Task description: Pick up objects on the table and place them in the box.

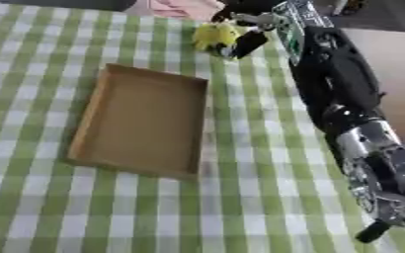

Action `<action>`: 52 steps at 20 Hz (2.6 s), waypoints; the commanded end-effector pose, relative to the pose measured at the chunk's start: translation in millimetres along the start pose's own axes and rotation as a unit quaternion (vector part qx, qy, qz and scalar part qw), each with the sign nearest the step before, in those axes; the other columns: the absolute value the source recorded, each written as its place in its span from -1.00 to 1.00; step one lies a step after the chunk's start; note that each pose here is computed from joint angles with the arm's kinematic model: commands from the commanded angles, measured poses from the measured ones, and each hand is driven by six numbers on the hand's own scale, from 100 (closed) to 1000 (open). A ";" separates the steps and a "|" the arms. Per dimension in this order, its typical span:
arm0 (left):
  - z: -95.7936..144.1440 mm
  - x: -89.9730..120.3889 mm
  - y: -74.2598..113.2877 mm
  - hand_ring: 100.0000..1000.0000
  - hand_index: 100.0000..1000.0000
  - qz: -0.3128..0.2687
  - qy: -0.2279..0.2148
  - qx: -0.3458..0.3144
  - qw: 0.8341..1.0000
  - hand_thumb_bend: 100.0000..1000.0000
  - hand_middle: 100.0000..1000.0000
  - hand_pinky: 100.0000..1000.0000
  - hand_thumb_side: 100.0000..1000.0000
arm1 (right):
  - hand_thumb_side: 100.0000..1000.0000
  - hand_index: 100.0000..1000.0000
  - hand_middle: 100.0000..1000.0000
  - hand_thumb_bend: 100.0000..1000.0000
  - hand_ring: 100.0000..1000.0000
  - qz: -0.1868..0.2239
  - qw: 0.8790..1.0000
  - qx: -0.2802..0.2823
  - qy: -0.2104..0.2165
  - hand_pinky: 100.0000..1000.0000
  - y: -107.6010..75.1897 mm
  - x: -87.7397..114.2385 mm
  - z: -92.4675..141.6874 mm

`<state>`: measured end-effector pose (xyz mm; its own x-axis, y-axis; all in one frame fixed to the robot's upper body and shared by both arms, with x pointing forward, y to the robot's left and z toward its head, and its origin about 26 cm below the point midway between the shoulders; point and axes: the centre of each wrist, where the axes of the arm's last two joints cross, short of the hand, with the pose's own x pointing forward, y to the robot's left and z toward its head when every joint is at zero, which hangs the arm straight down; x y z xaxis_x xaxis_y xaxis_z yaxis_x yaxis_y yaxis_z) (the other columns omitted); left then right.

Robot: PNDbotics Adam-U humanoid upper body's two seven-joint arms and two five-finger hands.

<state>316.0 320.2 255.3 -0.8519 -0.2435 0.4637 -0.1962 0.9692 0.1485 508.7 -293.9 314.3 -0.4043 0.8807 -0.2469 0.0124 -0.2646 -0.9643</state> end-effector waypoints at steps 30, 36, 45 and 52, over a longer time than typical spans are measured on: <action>-10.9 3.6 8.8 0.13 0.19 -0.012 -0.026 -0.012 1.000 -1.00 0.18 -0.47 0.48 | 0.78 1.00 0.79 -1.00 0.86 -0.010 0.994 -0.041 0.100 0.82 -10.5 -37.3 27.6; -11.3 3.7 9.1 0.13 0.19 -0.011 -0.027 -0.013 0.999 -1.00 0.18 -0.47 0.48 | 0.81 1.00 0.79 -1.00 0.86 -0.010 0.994 -0.037 0.100 0.82 -8.1 -37.3 27.6; -11.9 3.8 10.1 0.13 0.18 -0.012 -0.029 -0.015 0.999 -1.00 0.18 -0.47 0.47 | 0.81 1.00 0.77 -1.00 0.82 -0.007 0.995 -0.033 0.097 0.78 -5.1 -35.8 26.5; -12.5 4.1 10.5 0.13 0.18 -0.012 -0.030 -0.014 0.999 -1.00 0.18 -0.47 0.48 | 0.18 0.91 0.57 -1.00 0.55 0.003 0.994 -0.054 0.093 0.60 -4.2 -34.7 27.0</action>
<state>320.2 325.3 259.9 -0.8652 -0.2454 0.4374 -0.1894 0.9674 0.1680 501.9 -326.2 319.5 -0.2491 0.9389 -0.2375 0.0901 -0.2217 -0.9709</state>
